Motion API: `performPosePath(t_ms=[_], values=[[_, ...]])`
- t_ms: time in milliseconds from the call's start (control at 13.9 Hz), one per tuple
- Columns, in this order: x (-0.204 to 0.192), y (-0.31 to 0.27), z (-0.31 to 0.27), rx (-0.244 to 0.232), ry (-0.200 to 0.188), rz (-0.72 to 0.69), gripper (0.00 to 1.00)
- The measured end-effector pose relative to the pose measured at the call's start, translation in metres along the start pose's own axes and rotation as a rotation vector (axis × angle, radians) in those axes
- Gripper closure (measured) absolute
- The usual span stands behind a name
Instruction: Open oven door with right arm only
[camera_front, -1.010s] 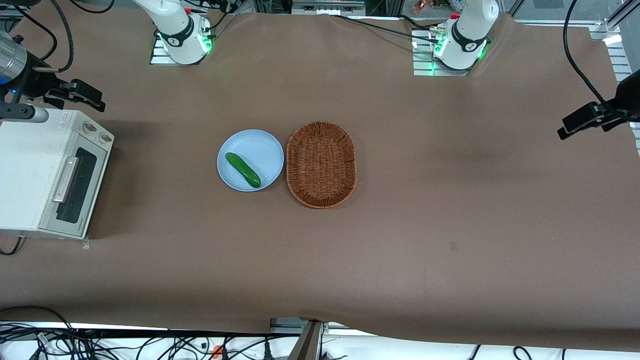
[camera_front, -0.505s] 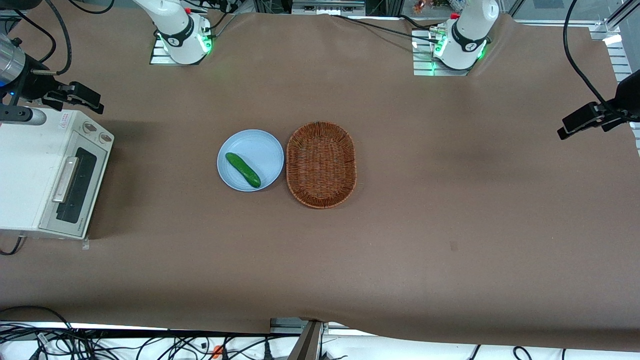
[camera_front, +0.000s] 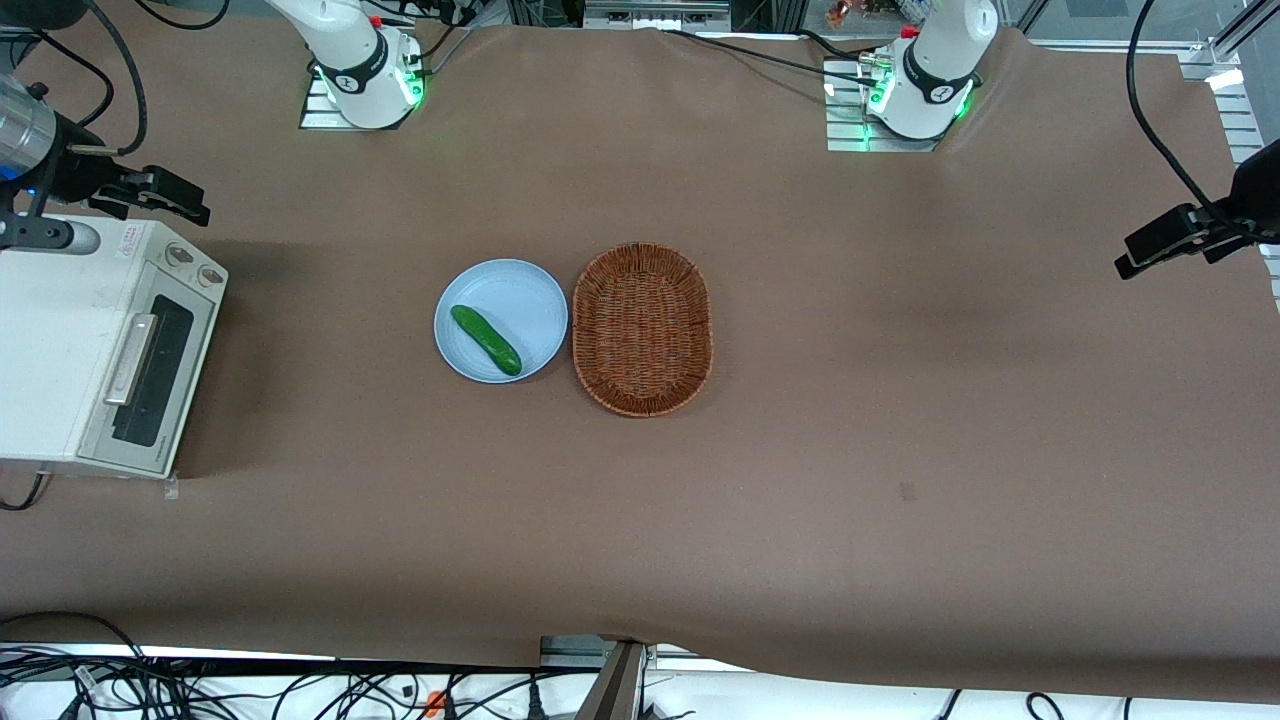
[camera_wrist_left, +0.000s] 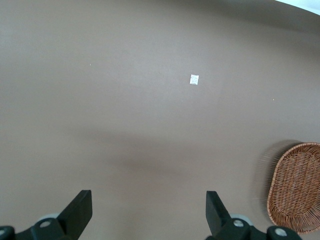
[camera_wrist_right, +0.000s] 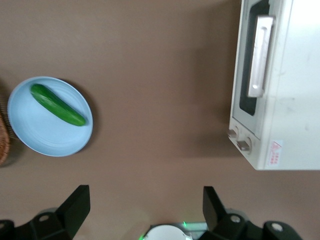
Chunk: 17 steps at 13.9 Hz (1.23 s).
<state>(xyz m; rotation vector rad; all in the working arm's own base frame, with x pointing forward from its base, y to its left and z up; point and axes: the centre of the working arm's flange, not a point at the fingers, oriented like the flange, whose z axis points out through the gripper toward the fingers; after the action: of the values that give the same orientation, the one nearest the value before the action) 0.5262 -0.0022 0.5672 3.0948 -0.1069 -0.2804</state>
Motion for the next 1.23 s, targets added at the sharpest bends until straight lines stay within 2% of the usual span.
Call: performPosePath(t_ms=[216, 289, 361, 433, 649, 722, 794, 866, 1227], values=[[0.011, 0.008, 0.026, -0.09, -0.07, 0.011, 0.0], [0.018, 0.01, 0.034, -0.118, -0.079, 0.013, 0.0], [0.026, 0.013, 0.042, -0.155, -0.072, 0.011, 0.0], [0.036, 0.017, 0.051, -0.212, -0.058, 0.01, 0.0], [0.072, 0.012, 0.094, -0.435, -0.029, 0.031, 0.04], [0.083, 0.006, 0.109, -0.495, -0.022, 0.026, 0.13], [0.092, 0.0, 0.123, -0.544, -0.01, 0.021, 0.27], [0.1, -0.005, 0.134, -0.578, 0.003, 0.027, 0.37], [0.124, -0.001, 0.155, -0.69, 0.096, 0.022, 0.93]])
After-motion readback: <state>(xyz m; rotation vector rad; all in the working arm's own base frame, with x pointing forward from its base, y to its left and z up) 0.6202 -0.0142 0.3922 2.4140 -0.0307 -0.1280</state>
